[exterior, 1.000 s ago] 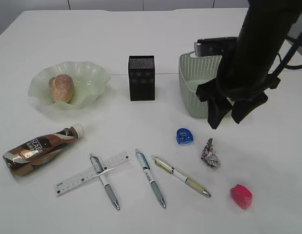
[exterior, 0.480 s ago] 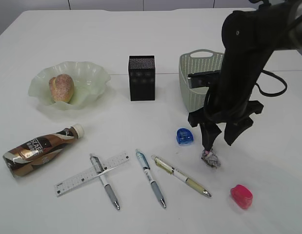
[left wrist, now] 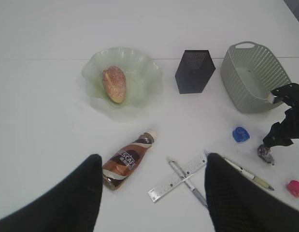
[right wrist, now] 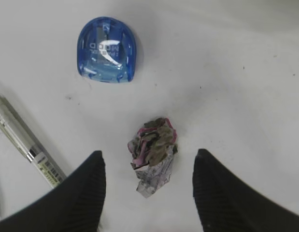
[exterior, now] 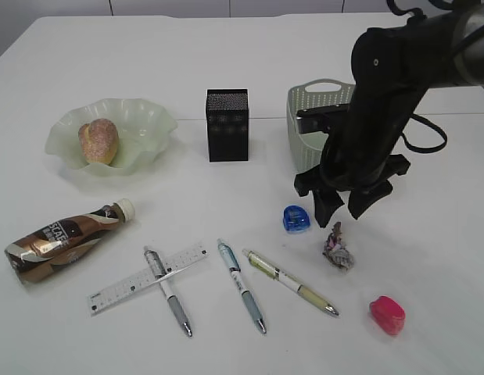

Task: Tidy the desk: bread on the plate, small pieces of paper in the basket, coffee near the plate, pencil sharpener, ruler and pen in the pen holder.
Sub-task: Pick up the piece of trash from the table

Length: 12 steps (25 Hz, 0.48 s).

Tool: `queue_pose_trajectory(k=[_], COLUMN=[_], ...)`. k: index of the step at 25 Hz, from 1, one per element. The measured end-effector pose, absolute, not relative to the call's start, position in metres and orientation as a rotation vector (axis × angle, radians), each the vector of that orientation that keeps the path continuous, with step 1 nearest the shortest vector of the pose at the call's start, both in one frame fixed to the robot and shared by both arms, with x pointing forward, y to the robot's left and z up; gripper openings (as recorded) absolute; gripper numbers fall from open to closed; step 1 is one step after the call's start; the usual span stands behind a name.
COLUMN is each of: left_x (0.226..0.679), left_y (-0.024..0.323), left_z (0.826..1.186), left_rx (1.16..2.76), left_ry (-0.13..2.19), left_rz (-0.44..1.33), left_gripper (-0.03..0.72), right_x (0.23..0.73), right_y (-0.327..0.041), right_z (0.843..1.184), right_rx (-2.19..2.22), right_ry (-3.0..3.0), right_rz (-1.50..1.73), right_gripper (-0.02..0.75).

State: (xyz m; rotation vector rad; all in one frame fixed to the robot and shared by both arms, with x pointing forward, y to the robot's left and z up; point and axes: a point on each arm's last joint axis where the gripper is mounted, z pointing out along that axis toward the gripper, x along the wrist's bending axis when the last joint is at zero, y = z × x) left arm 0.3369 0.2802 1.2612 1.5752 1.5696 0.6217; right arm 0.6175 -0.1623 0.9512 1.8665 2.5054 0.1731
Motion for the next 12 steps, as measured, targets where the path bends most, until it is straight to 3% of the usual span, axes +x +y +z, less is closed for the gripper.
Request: queue_pose_trajectory(k=[7,12], left_x=[0.337,0.337], left_y=[0.280,0.280], left_z=[1.261,1.261], left_rx=[1.575,1.575], left_ry=[1.569,1.569], left_rz=[0.620,0.620], left_gripper=[0.479,0.479], right_x=[0.618,0.617], right_y=[-0.162,-0.161], right_z=[0.950,0.930], right_rx=[1.869,1.918], right_ry=[2.505,2.543], right_rz=[0.171,0.090], right_gripper=[0.455,0.455])
